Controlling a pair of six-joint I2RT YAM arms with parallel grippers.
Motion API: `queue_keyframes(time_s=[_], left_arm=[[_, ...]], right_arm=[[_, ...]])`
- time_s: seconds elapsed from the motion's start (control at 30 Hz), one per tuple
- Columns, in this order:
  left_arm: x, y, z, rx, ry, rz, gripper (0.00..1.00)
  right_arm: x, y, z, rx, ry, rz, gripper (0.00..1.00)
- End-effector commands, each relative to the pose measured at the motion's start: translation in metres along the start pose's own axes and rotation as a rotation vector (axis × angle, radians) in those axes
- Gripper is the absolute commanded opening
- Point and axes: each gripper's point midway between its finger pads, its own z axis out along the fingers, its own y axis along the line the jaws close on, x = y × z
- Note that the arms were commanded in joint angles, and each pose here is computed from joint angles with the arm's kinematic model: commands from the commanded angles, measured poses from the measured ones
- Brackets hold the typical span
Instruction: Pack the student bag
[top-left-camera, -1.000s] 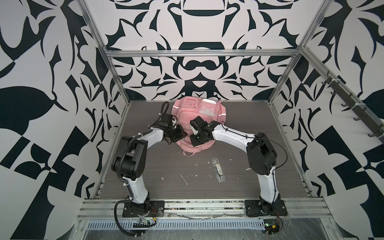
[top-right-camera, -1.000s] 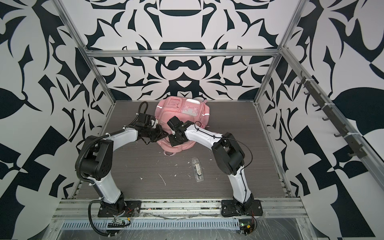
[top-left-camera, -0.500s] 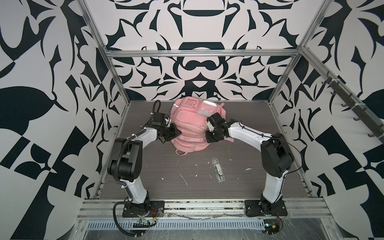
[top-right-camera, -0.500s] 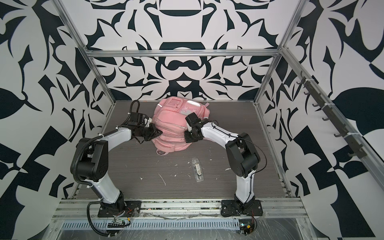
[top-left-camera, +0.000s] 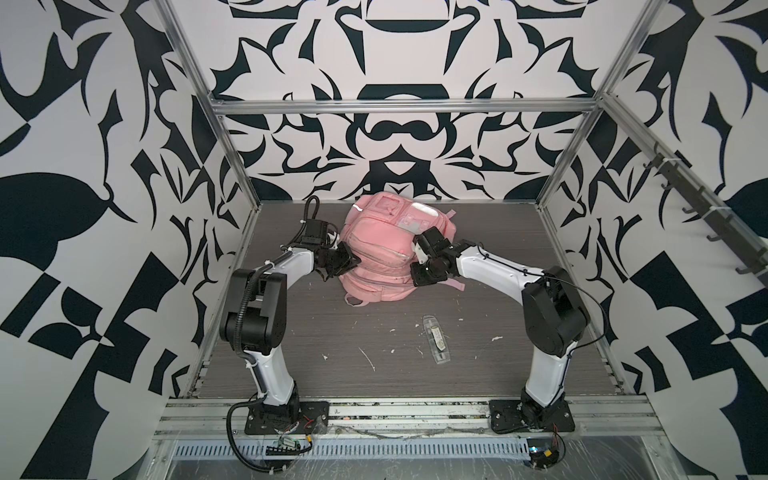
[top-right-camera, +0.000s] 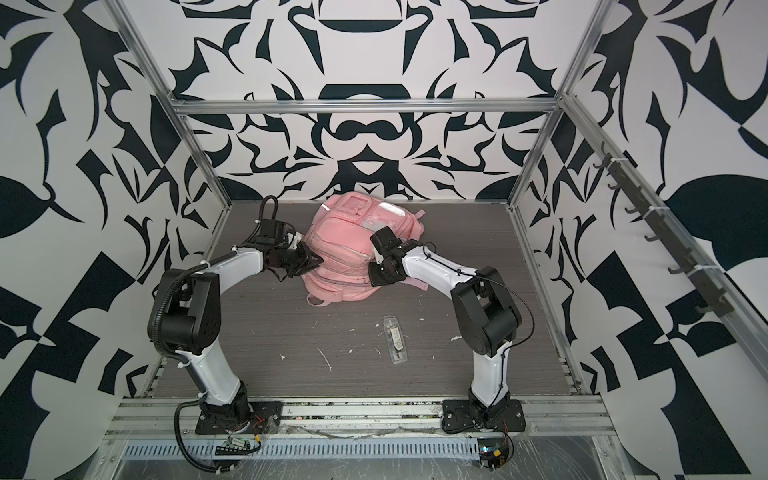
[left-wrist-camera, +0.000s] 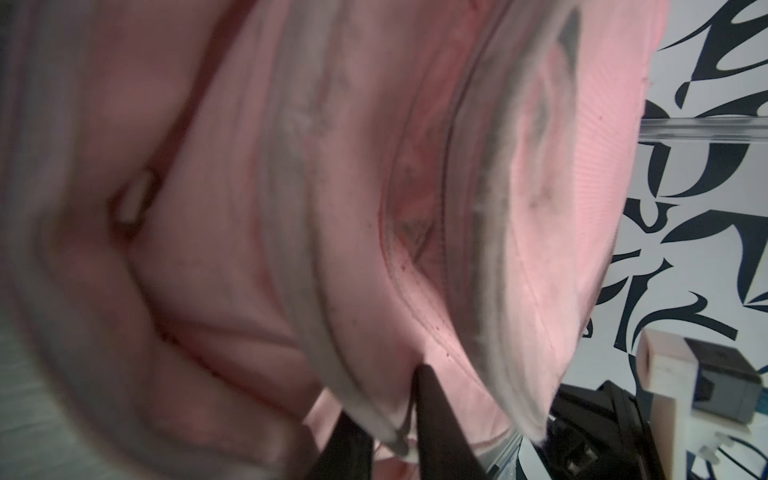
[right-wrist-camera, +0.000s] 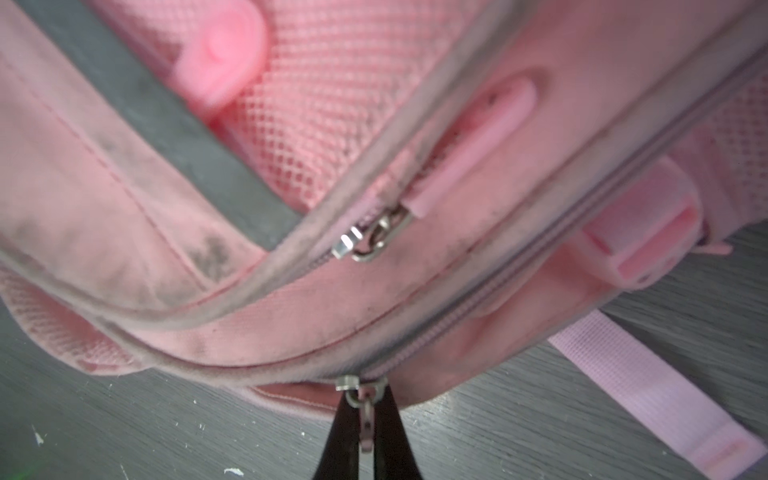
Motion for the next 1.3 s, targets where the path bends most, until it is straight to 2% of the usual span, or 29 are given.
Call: queue_keyframes(time_s=[0.0,0.17,0.3,0.5,0.6,0.77,0.9,1.27], left_arm=[[-0.012,-0.008,-0.003,0.021,-0.034,0.017,0.33],[0.007,-0.003,-0.011,0.021,-0.013,0.004,0.45],[0.03,-0.004,-0.01,0.019,0.019,0.007,0.46],[0.059,-0.014,0.01,0.022,0.073,0.023,0.46],[0.062,-0.015,0.017,0.023,0.088,0.025,0.41],[0.059,-0.015,0.014,0.016,0.08,0.039,0.17],[0.053,-0.013,0.009,0.013,0.068,0.042,0.05],[0.049,0.0,-0.004,0.007,0.046,0.023,0.01]], right_arm=[[0.009,0.025,-0.011,-0.015,0.008,-0.044,0.0],[0.009,0.038,-0.007,-0.032,0.006,-0.067,0.0],[0.007,0.045,-0.006,-0.05,0.002,-0.077,0.0],[0.004,0.049,-0.007,-0.05,0.0,-0.091,0.0],[0.004,0.048,-0.009,-0.044,-0.005,-0.092,0.0],[0.004,0.041,-0.013,-0.027,-0.007,-0.101,0.0],[0.0,0.019,-0.014,-0.002,-0.003,-0.058,0.0],[-0.029,-0.044,-0.032,0.033,-0.05,0.077,0.0]])
